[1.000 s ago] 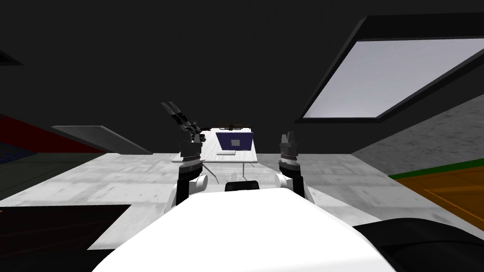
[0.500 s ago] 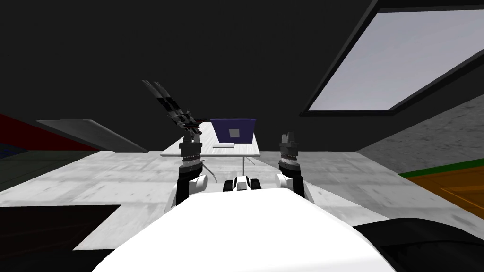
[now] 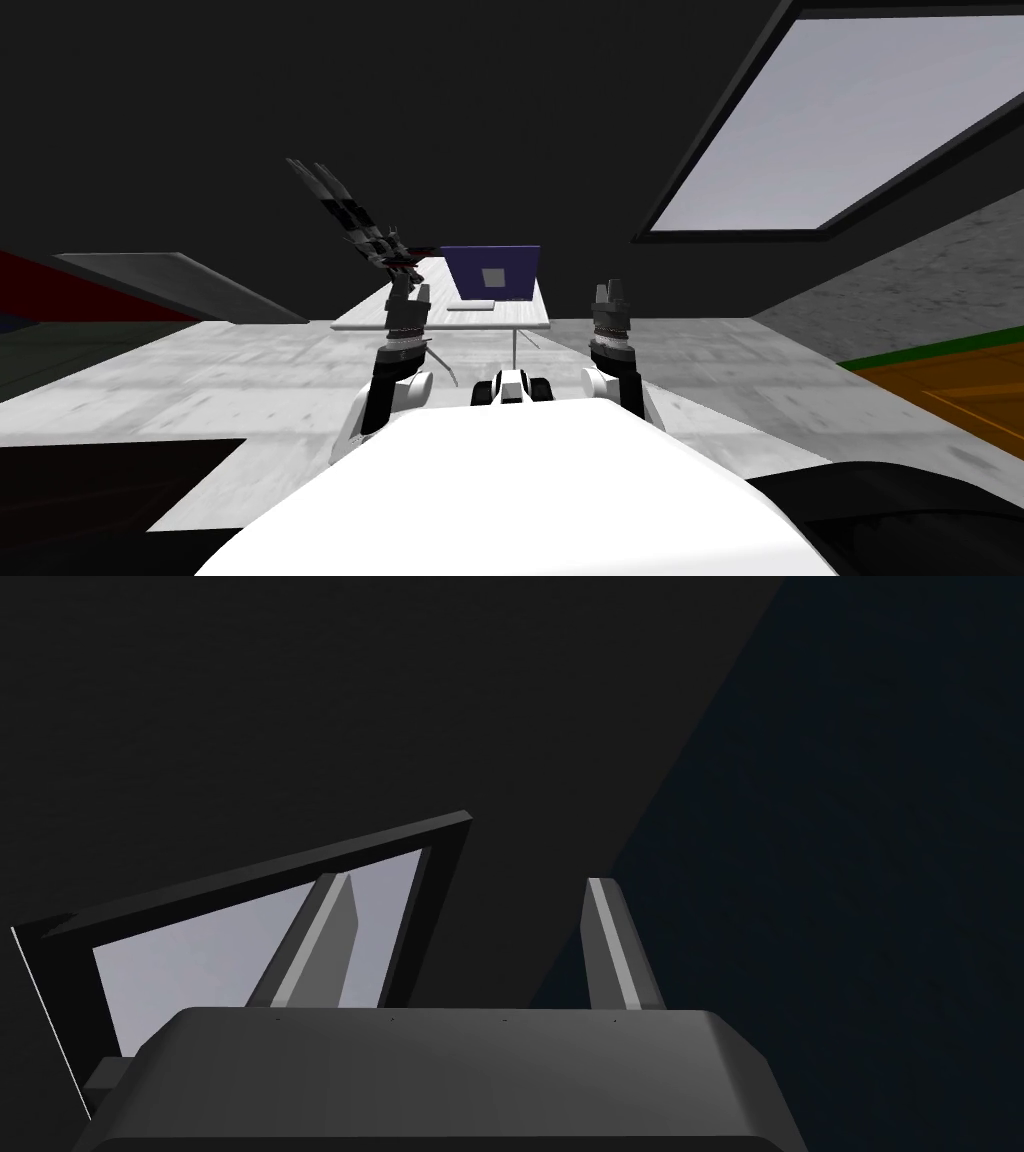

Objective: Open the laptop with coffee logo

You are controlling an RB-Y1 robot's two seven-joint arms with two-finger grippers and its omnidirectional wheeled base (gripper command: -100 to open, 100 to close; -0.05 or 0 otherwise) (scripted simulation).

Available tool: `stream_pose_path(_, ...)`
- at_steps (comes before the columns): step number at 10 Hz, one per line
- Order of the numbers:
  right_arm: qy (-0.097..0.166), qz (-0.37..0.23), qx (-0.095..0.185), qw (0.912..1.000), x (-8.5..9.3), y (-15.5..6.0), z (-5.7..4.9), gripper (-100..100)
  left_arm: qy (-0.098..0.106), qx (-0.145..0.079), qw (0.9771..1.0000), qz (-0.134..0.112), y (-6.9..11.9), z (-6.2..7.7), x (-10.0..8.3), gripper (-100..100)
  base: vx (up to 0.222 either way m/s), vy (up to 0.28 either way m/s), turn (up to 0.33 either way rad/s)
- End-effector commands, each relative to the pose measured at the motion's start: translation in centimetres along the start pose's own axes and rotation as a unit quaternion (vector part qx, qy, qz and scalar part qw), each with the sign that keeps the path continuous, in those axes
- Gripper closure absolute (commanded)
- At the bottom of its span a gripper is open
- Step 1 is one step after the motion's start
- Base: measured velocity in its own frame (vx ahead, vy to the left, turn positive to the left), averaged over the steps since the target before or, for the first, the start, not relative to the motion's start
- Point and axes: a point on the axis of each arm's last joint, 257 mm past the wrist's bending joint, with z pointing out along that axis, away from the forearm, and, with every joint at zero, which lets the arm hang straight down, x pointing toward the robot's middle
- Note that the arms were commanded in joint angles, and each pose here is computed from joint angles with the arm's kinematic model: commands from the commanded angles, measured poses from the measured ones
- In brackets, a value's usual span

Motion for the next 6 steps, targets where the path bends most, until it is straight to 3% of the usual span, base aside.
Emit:
stream_pose_path(1, 0.0, 0.0, 0.0, 1.0, 0.0, 0.0, 0.0, 0, 0.021, -0.016, 0.9996, 0.01, 0.6, 0.5, 0.3, -100, -0.003, -0.002, -0.043)
stream_pose_path(6, 0.0, 0.0, 0.0, 1.0, 0.0, 0.0, 0.0, 0, 0.036, -0.047, 0.998, 0.023, 1.5, 1.8, 0.1, -100, -0.004, -0.003, -0.051)
